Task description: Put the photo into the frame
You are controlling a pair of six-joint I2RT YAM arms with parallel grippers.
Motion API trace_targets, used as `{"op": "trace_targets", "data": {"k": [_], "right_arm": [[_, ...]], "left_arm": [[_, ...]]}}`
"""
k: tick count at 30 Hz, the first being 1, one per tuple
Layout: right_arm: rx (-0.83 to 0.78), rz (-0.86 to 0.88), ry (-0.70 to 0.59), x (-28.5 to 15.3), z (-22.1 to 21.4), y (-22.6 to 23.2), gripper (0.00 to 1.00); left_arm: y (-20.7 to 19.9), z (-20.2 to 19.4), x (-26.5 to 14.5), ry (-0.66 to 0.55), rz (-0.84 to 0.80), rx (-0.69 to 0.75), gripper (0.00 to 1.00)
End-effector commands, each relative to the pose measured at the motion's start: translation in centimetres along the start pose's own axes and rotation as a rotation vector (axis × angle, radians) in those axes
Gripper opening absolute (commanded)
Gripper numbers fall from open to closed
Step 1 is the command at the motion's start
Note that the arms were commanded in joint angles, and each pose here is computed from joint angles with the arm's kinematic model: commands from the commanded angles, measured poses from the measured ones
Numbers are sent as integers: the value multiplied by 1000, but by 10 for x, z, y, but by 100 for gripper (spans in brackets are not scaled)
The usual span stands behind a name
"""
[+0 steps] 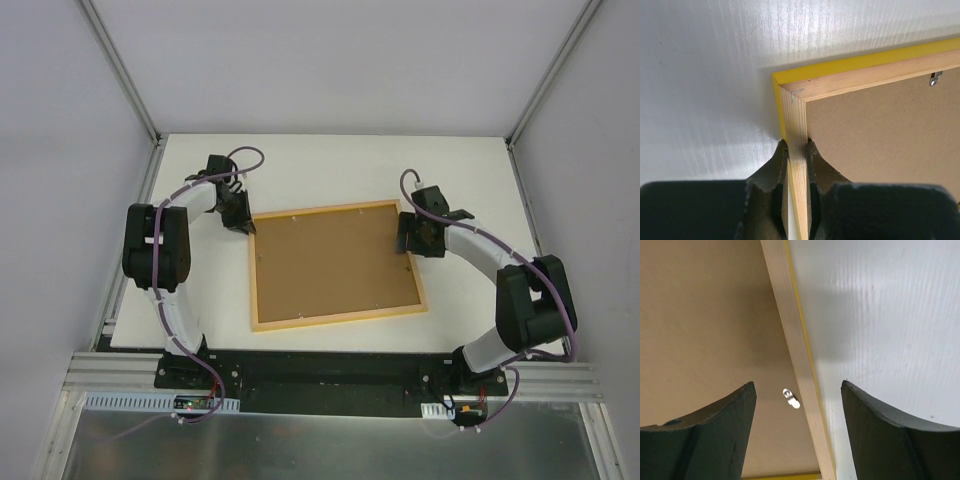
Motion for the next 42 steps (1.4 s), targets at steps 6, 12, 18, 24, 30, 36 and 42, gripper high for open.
{"op": "trace_targets", "data": {"k": [6,12,18,24,30,36,42], "right_arm": [[-83,26,53,0,-47,13,71],[-85,10,50,1,-51,16,61],[-93,14,61,3,-57,15,50],[-94,17,70,7,-61,14,40],[-88,25,76,7,-63,15,28],[-80,34,81,8,-62,17,21],[-71,27,85,9,-63,16,15]], "left_arm": [[-1,11,0,19,-12,51,0],[1,11,0,21,0,50,0],[0,13,1,26,2,29,0],[1,14,1,27,3,15,0],[2,15,1,27,7,7,0],[-1,16,1,28,-10,-2,0],[-3,16,-2,25,-10,-12,0]]}}
Point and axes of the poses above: each gripper's point midway between its finger pads, its own x axis out along the fingers, its own y axis along the line the jaws close on, z = x × y, the point moved 5 cm from there along -x, back along the fingers, and after that the axes turned 6 degrees about -x, right-handed, at the moved point
